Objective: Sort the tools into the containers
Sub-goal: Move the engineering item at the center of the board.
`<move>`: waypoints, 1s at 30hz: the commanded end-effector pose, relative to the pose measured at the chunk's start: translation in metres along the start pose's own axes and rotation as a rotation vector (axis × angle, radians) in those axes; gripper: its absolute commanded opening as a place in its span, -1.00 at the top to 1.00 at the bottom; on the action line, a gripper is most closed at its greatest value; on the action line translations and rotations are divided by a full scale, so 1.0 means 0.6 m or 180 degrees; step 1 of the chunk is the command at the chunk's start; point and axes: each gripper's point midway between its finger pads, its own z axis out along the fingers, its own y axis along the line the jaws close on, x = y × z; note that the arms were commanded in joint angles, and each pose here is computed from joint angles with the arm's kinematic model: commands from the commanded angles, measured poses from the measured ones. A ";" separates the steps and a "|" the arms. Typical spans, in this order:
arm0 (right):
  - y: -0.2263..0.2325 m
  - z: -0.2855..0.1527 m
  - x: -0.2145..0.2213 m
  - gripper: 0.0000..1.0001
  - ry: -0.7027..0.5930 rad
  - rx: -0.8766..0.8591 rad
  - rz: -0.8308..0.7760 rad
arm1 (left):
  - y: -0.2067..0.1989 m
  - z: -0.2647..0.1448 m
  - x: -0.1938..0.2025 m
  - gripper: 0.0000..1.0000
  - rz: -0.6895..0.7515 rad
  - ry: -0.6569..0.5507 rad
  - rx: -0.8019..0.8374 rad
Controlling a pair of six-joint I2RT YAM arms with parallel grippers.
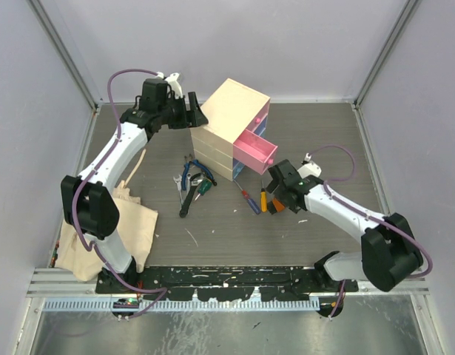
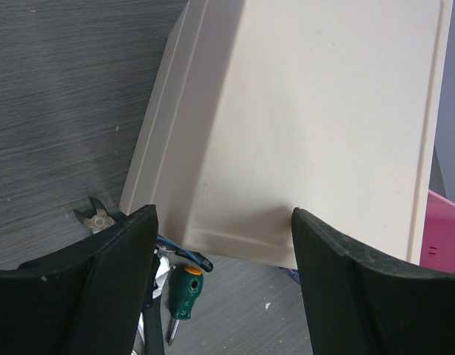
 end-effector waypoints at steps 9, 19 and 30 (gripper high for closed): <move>0.003 0.034 0.020 -0.60 0.0010 0.0553 0.0198 | 0.012 -0.006 0.007 -0.46 0.0087 0.0097 -0.0108; -0.009 0.046 0.043 -0.57 0.0106 0.0575 0.0182 | 0.014 -0.006 0.005 -0.46 0.0056 0.0096 -0.0089; -0.038 0.064 0.063 -0.50 0.0101 0.0670 0.0170 | 0.014 -0.008 0.004 -0.46 0.0060 0.0086 -0.0092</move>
